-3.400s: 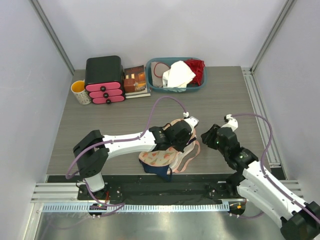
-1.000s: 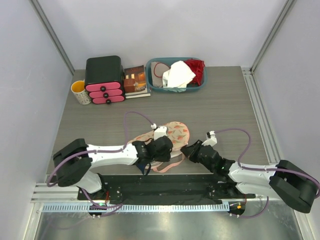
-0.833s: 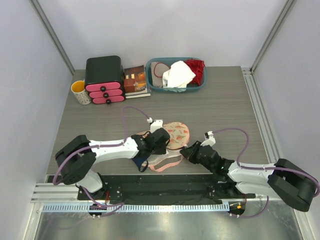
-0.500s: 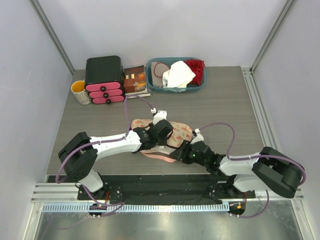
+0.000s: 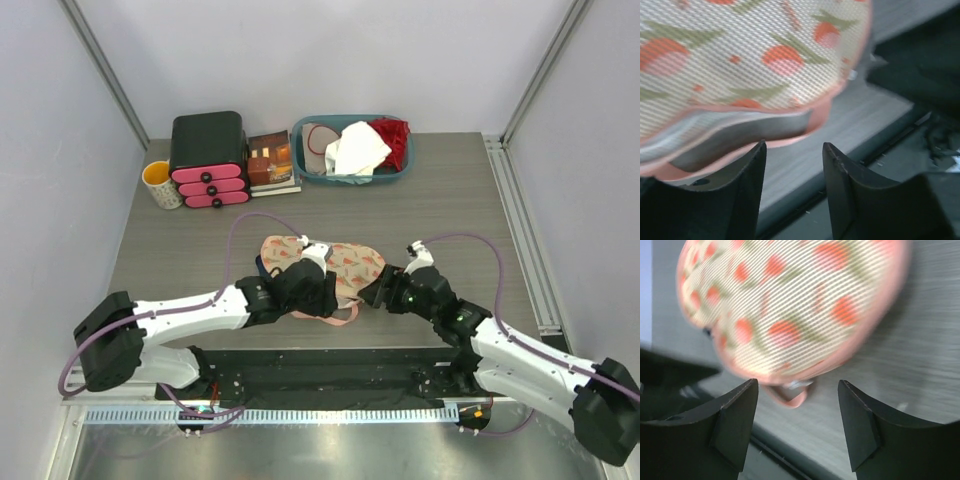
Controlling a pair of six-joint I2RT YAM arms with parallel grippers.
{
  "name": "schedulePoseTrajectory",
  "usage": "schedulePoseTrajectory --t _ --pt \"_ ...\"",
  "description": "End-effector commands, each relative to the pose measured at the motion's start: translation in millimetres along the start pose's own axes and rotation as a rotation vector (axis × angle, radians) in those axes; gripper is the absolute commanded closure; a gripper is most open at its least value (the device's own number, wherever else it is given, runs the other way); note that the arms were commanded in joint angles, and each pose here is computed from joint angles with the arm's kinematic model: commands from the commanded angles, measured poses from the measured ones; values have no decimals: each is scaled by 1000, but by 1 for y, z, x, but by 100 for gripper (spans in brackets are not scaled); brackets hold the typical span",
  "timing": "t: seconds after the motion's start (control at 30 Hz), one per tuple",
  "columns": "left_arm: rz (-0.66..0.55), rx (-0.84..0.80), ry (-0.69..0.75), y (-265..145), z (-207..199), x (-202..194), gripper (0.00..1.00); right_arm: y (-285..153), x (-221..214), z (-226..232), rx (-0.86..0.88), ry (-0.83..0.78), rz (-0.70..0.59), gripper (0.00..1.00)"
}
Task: Place the bra in the laundry bag and zip it closed
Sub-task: Adjust the laundry bag at the center of the board, then zip the zipper on the laundry bag.
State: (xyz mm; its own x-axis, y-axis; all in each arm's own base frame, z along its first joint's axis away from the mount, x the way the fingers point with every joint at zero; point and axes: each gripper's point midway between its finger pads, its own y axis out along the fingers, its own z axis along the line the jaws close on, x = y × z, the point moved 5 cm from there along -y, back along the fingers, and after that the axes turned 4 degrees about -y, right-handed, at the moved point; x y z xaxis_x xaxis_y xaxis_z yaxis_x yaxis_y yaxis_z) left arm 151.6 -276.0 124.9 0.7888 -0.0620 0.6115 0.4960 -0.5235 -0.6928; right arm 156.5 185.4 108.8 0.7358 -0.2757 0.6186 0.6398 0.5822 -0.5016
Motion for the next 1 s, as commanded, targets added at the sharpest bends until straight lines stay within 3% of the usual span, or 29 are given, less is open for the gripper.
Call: schedulePoseTrajectory --t 0.0,0.13,0.23,0.53,0.73,0.97 --pt "-57 -234 -92 -14 -46 7 49 -4 22 -25 -66 29 -5 29" --pt "-103 -263 -160 -4 -63 11 52 1 39 -37 -94 119 3 22" --pt "-118 -183 -177 18 -59 12 61 11 51 -41 -62 154 6 18" --pt "-139 -106 -140 51 -56 16 78 40 55 -36 78 220 64 20" --pt "-121 -17 -123 67 -31 27 90 48 43 -42 101 272 83 39" --pt "-88 73 -43 78 -18 31 94 41 37 -43 110 299 46 63"
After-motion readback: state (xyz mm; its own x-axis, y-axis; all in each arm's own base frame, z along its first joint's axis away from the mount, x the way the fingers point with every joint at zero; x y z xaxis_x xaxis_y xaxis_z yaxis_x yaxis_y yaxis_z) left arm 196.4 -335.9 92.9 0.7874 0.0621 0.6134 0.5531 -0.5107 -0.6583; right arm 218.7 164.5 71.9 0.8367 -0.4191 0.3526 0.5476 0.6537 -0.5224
